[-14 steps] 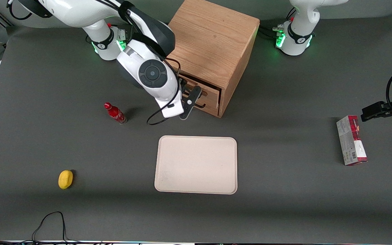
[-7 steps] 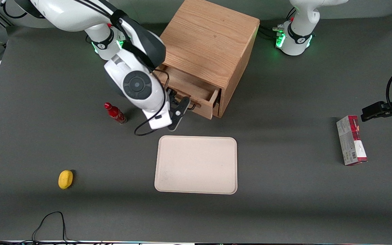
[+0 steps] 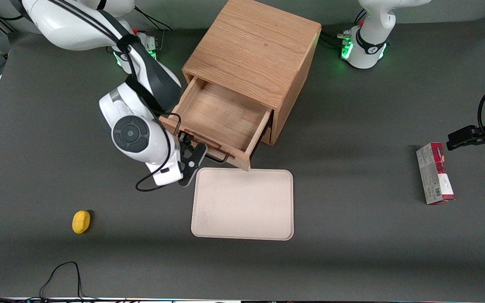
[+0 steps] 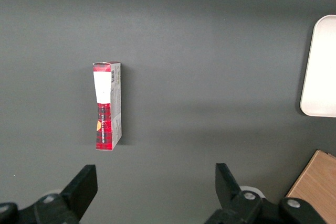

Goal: Open upper drawer
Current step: 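Pull the upper drawer outward by its handle with the right gripper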

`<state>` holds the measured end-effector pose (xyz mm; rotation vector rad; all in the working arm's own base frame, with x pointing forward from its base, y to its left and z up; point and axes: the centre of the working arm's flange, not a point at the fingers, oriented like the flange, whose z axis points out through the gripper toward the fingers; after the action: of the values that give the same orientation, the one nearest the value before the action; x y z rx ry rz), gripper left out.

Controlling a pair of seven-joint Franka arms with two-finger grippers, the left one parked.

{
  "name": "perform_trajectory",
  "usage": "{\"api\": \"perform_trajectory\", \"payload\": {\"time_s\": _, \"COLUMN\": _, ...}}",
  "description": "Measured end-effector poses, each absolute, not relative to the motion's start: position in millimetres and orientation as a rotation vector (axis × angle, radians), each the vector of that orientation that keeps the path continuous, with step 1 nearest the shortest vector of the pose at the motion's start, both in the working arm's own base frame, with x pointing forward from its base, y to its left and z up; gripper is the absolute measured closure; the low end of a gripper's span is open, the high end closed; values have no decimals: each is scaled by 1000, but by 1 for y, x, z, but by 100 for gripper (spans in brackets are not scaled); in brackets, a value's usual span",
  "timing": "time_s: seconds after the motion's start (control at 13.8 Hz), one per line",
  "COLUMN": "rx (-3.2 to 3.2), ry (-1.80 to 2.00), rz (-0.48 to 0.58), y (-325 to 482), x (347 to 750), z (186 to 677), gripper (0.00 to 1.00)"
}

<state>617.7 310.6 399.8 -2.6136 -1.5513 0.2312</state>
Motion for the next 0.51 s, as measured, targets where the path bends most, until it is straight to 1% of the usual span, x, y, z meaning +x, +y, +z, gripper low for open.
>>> {"api": "perform_trajectory", "payload": {"time_s": 0.51, "rx": -2637, "ry": -1542, "rz": 130, "y": 281, "x": 653, "z": 419, "gripper": 0}}
